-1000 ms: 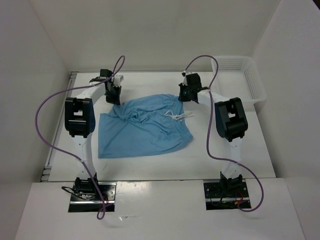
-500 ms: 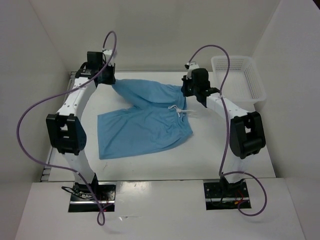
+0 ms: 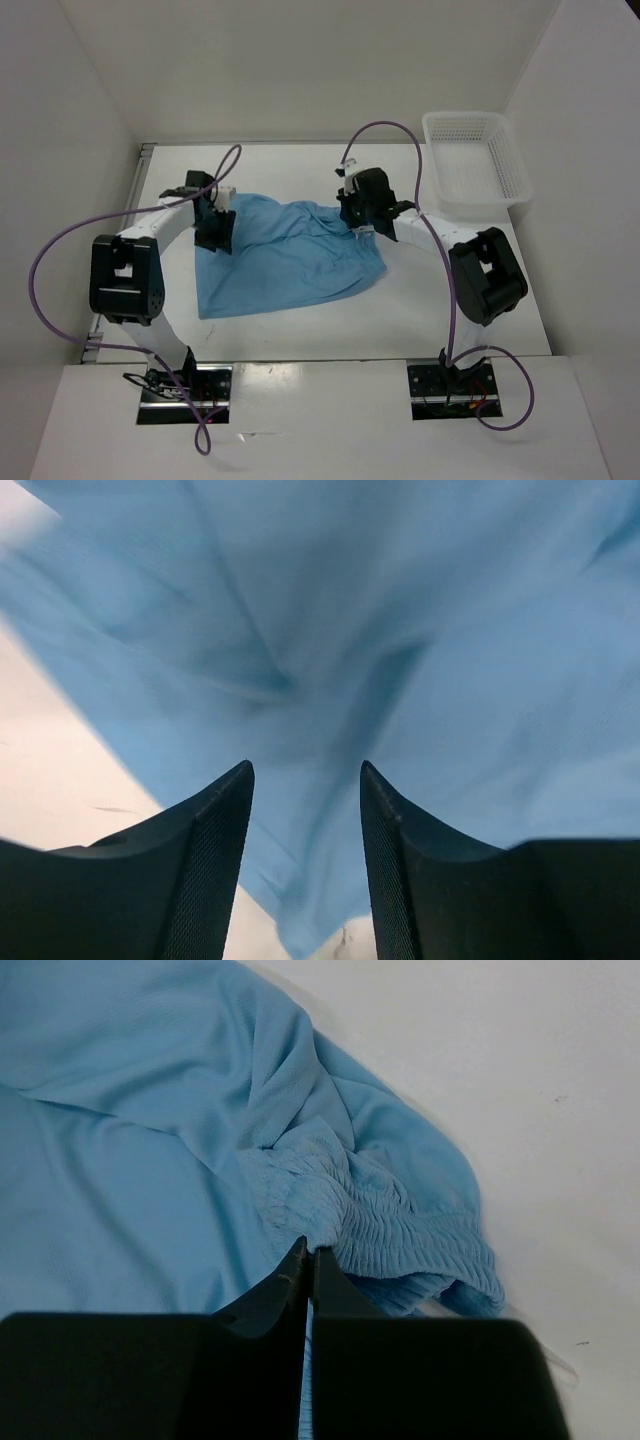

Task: Fold and stack the shorts
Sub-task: Fold the shorts

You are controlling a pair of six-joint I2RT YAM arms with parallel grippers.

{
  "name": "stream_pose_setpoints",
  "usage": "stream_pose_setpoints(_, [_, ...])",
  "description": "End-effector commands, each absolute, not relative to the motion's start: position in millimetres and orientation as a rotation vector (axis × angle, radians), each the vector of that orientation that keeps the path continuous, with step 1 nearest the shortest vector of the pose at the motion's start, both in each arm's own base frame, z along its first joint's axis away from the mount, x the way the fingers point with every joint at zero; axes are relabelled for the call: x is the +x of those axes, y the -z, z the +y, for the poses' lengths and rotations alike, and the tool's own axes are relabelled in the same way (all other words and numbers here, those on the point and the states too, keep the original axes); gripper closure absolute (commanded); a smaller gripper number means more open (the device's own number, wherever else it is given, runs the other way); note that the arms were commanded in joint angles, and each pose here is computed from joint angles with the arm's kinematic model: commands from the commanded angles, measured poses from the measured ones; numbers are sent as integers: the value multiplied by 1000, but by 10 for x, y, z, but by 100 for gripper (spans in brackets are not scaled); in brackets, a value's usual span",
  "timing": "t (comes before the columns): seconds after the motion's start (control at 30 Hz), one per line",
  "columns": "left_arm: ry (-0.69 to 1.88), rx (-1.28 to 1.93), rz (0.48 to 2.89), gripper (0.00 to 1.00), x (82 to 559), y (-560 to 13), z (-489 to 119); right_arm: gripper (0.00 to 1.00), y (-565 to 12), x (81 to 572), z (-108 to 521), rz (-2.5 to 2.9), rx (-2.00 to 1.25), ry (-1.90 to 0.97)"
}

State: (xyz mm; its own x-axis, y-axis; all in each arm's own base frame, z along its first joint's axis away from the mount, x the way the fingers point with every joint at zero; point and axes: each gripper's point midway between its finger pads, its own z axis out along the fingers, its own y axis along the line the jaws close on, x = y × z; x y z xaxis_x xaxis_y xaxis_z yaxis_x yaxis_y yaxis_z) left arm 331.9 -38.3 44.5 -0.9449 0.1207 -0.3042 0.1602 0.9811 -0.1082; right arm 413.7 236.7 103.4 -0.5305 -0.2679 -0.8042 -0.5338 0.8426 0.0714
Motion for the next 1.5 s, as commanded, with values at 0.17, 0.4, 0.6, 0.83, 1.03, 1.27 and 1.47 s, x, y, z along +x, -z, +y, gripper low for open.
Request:
stream_pose_setpoints(0.17, [141,102,2435,47,4693,-1295,-19,100,-1289,4204,2404,2049,-585,-403])
stream_pose_setpoints(0.4, [218,134,2577,50,4811,-753,-187,100,-1248,4203,2363,2057,-585,-377])
stream_pose_setpoints(0.6, [296,184,2659,50,4621,-448,-417,100,-1229,4200,2340,2067,-581,-364])
stream_pose_setpoints(0.83, [238,162,2751,56,4474,-140,-326,100,-1208,4161,2320,2077,-583,-363])
stream_pose_setpoints(1.03, [197,151,2805,74,4364,12,-267,100,-1207,4180,2289,2076,-582,-338])
stream_pose_setpoints(1.27, [207,156,2761,100,4421,-136,-286,100,-1290,4188,2271,2055,-582,-326])
stream_pose_setpoints(1.47, [177,156,2537,100,4811,-847,-245,100,-1542,4292,2197,1991,-568,-277])
